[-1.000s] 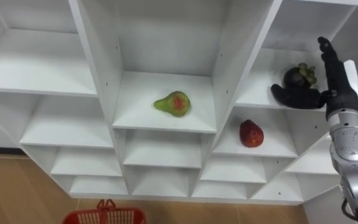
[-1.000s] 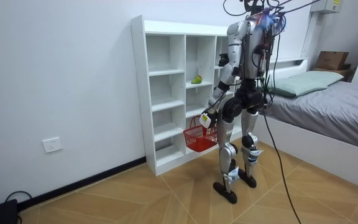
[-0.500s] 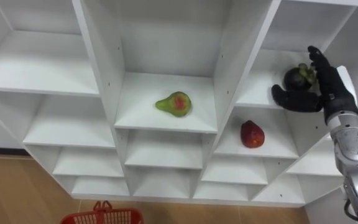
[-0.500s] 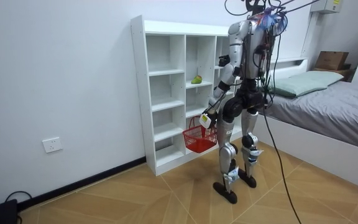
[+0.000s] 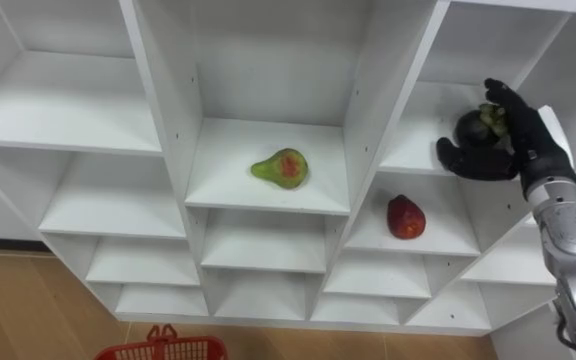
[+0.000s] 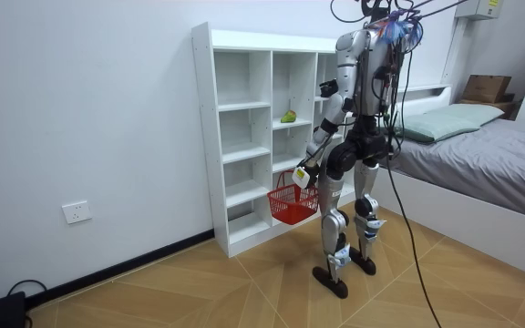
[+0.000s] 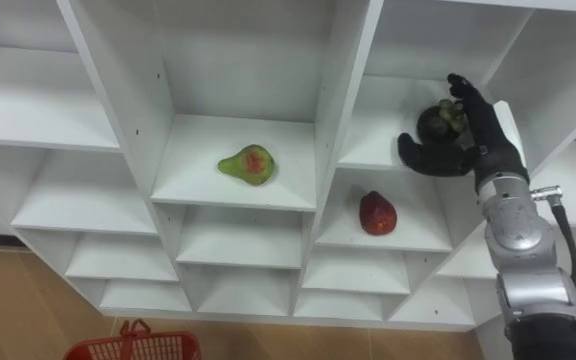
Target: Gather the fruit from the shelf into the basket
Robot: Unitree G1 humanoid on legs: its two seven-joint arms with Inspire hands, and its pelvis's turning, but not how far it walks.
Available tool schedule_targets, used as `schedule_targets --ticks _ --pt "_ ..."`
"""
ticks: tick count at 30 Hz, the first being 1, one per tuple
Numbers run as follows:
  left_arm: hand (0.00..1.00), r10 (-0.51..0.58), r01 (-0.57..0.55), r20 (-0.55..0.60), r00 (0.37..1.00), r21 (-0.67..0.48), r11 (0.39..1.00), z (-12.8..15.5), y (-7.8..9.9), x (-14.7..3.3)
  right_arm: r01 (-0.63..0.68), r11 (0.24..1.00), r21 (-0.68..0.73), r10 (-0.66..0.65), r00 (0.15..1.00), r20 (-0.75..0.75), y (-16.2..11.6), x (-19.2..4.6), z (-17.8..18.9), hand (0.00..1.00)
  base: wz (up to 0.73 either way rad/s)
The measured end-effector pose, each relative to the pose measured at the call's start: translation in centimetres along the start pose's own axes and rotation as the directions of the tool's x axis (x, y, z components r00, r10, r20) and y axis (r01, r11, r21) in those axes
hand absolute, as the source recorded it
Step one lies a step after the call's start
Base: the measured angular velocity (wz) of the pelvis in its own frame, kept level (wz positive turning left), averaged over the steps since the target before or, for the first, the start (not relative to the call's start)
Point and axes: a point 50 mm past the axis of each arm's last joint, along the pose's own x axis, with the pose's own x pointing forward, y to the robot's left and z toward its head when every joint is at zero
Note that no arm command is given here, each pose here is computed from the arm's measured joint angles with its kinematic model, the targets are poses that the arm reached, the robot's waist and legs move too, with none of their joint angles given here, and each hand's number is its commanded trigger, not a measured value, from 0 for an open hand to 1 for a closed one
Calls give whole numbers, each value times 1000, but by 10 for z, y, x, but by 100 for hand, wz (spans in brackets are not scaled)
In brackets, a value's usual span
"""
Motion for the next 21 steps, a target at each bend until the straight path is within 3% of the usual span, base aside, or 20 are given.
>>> schedule_targets --ticks 21 --pt "100 36 -36 -3 999 5 999 -1 1 0 35 999 -14 -35 999 -15 -5 2 -4 100 0"
